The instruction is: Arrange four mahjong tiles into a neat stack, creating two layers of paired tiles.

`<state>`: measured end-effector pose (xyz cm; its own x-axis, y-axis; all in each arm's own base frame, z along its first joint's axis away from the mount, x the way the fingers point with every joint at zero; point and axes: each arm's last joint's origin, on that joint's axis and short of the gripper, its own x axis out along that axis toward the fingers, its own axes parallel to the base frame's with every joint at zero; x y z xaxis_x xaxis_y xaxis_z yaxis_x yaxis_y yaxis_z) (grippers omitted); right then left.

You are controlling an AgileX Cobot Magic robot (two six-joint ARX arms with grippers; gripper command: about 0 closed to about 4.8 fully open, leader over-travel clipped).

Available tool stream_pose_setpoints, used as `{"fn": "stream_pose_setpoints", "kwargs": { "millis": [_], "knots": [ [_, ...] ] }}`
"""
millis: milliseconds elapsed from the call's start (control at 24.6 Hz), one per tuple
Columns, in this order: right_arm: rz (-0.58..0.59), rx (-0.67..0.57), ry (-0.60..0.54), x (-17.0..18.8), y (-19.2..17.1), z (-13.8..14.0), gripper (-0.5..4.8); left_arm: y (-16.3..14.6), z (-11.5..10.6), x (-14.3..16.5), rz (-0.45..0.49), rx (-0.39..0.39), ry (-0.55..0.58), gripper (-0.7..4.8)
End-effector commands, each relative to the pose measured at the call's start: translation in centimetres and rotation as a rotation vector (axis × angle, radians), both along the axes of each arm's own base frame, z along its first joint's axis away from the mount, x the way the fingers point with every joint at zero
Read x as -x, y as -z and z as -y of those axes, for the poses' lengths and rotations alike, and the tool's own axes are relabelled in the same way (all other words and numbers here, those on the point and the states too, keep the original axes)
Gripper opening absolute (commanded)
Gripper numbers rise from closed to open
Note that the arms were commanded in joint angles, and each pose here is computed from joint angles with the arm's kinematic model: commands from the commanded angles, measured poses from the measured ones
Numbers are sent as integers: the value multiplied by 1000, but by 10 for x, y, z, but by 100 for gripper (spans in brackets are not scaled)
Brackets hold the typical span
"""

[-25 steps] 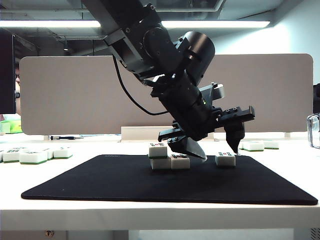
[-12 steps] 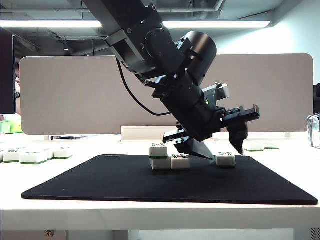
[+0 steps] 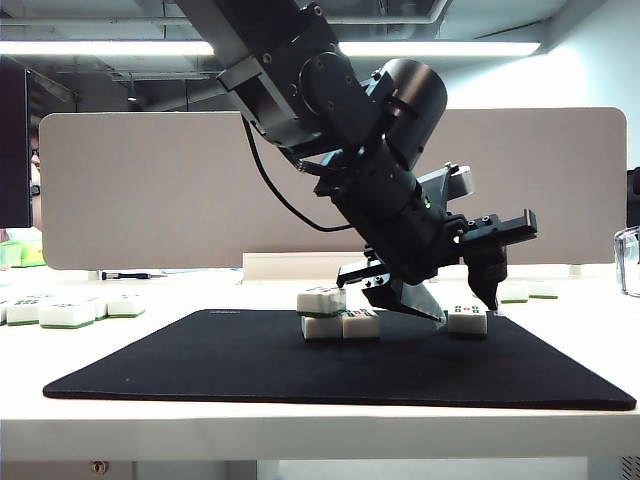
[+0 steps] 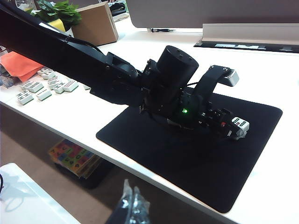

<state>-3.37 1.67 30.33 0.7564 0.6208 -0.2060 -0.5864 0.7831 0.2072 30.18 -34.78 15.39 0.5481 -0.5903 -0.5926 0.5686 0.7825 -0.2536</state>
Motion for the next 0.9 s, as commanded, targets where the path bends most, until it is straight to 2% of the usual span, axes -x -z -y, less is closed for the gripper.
{"fn": "stream_pose_setpoints", "kwargs": {
  "millis": [41, 244, 489, 611, 652, 814, 896],
  "knots": [
    [26, 2, 0, 3, -1, 0, -1, 0, 1, 1, -7, 4, 4, 174],
    [26, 2, 0, 3, -1, 0, -1, -1, 1, 1, 17, -18, 31, 174],
    [27, 2, 0, 3, -1, 0, -1, -21, -2, 2, 62, 6, 48, 174],
    [27, 2, 0, 3, -1, 0, -1, -36, -3, 4, 145, -13, 97, 192],
    [27, 2, 0, 3, -1, 0, -1, -36, -3, 4, 151, -15, 101, 212],
    [27, 2, 0, 3, -1, 0, -1, -32, -1, 7, 163, -54, 123, 373],
    [27, 2, 0, 3, -1, 0, -1, -31, 0, 7, 196, -85, 150, 372]
  ]
}}
